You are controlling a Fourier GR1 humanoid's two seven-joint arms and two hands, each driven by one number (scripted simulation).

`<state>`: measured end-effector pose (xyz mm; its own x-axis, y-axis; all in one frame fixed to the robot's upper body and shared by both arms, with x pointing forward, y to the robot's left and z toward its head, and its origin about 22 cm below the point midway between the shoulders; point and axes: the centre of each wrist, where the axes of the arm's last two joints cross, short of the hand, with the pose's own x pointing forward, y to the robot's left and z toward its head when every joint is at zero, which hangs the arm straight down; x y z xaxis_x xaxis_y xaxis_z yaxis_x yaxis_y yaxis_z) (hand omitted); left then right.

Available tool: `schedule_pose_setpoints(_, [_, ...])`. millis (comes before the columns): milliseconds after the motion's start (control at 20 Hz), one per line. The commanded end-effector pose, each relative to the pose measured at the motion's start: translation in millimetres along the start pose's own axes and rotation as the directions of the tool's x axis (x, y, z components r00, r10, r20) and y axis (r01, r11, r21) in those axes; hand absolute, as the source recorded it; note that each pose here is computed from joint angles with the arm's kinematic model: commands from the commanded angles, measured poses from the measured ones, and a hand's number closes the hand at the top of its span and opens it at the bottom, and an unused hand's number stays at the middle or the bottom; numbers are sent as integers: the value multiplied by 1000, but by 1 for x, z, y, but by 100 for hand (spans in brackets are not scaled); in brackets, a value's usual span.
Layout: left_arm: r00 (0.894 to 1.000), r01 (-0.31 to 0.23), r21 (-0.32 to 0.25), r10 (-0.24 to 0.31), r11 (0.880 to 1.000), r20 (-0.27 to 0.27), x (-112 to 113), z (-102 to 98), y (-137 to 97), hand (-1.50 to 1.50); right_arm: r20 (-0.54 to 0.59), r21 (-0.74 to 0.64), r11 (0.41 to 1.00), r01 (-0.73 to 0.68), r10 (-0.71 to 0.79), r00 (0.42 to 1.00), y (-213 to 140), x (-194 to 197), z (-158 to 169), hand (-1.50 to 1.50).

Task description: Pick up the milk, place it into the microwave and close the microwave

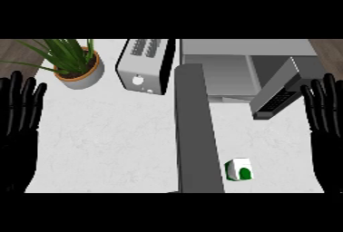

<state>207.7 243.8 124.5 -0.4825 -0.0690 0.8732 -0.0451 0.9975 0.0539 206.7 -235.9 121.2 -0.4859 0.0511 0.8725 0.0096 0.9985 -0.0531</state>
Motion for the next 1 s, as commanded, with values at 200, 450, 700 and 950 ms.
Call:
schedule_pose_setpoints(200, [1000, -12, -33, 11, 999, -23, -15, -5, -4, -150, -6, -13, 996, -92, 92, 996, 12, 47, 66, -150])
schedule_pose_setpoints(450, [954, -252, 90, 263, 963, -144, -42, 32, -8, -150, -139, 3, 1000, -5, 5, 990, 33, 48, 87, -150])
schedule_pose_setpoints(700, [953, -257, 53, 262, 965, -150, -52, 47, -17, -150, -194, 3, 999, -33, 33, 980, 40, 14, 122, -150])
schedule_pose_setpoints(950, [958, -235, 69, 243, 969, -149, -48, 77, -6, -150, -217, -32, 999, -41, 33, 976, 48, 11, 144, -150])
